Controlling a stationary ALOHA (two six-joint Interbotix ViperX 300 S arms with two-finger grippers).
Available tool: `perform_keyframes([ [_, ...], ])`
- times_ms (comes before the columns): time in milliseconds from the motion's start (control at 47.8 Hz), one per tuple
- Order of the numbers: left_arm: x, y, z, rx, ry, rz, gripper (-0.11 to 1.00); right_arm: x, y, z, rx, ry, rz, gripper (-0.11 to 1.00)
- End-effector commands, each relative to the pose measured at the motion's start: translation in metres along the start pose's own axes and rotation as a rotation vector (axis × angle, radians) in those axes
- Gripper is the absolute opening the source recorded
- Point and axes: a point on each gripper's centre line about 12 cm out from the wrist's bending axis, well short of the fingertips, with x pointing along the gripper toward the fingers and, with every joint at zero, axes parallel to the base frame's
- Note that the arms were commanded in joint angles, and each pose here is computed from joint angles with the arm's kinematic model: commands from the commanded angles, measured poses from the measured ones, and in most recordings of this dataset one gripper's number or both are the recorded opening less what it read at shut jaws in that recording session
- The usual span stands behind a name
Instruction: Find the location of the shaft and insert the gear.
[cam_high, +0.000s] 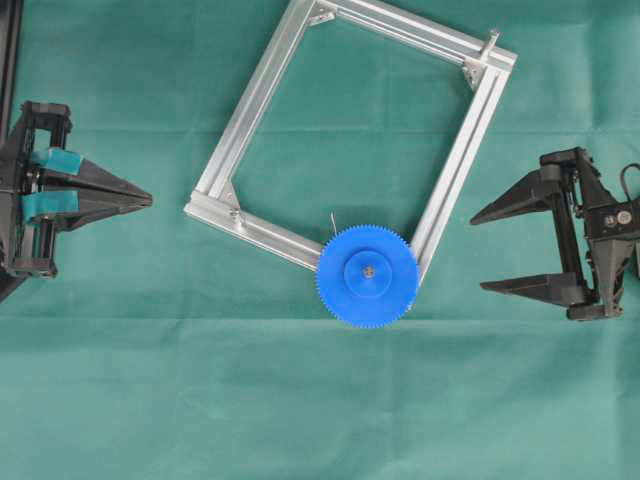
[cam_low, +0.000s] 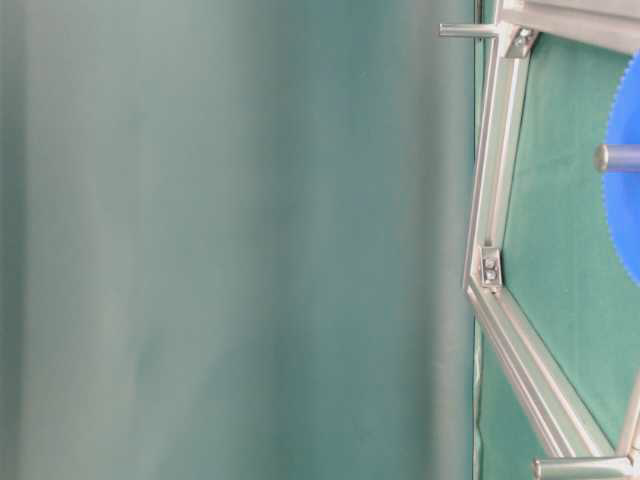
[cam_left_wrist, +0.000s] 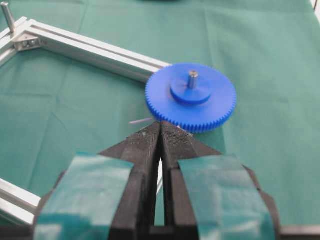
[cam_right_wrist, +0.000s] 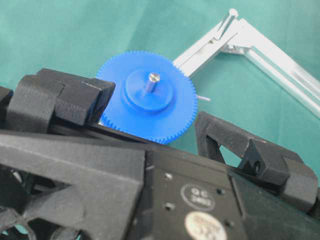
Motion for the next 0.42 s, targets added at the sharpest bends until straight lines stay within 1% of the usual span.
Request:
perform_keyframes([
  [0, 0.0014, -0.0004, 0.0031, -0.001, -0.006, -0.001, 0.01, -0.0018, 0.0019, 0.0054, -0.005, -0.024, 0.010, 0.84],
  [398, 0.0014, -0.0004, 0.0024, -0.003, -0.005, -0.001, 0.01, -0.0021, 0.0016, 0.0058, -0.001, -0.026, 0.009, 0.84],
])
